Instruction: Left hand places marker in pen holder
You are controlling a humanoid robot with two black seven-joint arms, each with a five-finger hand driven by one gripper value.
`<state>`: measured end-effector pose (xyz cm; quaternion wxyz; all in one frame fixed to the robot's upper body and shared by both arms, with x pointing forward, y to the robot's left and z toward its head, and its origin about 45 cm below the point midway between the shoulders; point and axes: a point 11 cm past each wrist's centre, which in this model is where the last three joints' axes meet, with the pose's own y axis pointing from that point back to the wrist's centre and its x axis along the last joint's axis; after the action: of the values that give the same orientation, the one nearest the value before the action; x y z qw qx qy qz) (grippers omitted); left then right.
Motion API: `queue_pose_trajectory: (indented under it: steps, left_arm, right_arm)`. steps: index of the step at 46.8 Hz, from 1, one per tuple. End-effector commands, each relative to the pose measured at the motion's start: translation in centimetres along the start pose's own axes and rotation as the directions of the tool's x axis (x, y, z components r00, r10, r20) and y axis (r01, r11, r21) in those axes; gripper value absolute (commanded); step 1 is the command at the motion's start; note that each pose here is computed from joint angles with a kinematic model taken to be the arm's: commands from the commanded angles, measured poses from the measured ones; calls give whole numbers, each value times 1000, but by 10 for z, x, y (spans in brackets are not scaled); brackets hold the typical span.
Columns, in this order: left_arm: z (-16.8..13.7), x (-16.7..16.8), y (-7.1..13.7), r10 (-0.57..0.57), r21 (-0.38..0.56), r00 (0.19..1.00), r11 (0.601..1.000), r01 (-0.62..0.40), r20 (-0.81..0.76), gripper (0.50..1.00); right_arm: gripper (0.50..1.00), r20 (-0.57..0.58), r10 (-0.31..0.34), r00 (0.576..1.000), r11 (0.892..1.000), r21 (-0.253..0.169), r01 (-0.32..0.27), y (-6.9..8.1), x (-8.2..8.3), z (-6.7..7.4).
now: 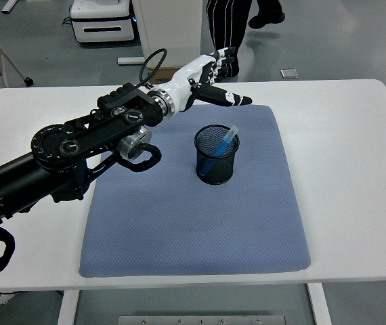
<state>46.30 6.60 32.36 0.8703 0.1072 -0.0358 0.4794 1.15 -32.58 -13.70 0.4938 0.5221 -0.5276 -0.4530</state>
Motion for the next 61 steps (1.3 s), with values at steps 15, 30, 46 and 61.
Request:
queue_pose_trajectory:
  steps: [15, 30, 46, 61]
  left_arm:
    - [-23, 43, 13, 119, -18, 949, 991, -130, -292, 1000]
    - [-72, 81, 24, 255, -49, 867, 951, -304, -428, 1000]
    - [-105, 127, 47, 349, 31, 651, 893, -448, -674, 1000]
    - [-159, 145, 66, 323, 43, 546, 885, -463, -773, 1000]
  right_arm:
    - [1000, 0, 0, 1000, 1000, 0, 0, 0, 0, 0]
    - [1000, 0, 0, 1000, 1000, 0, 0, 0, 0, 0]
    - [1000, 0, 0, 1000, 1000, 0, 0, 0, 0, 0]
    - [1000, -4, 0, 1000, 1000, -1, 0, 0, 0, 0]
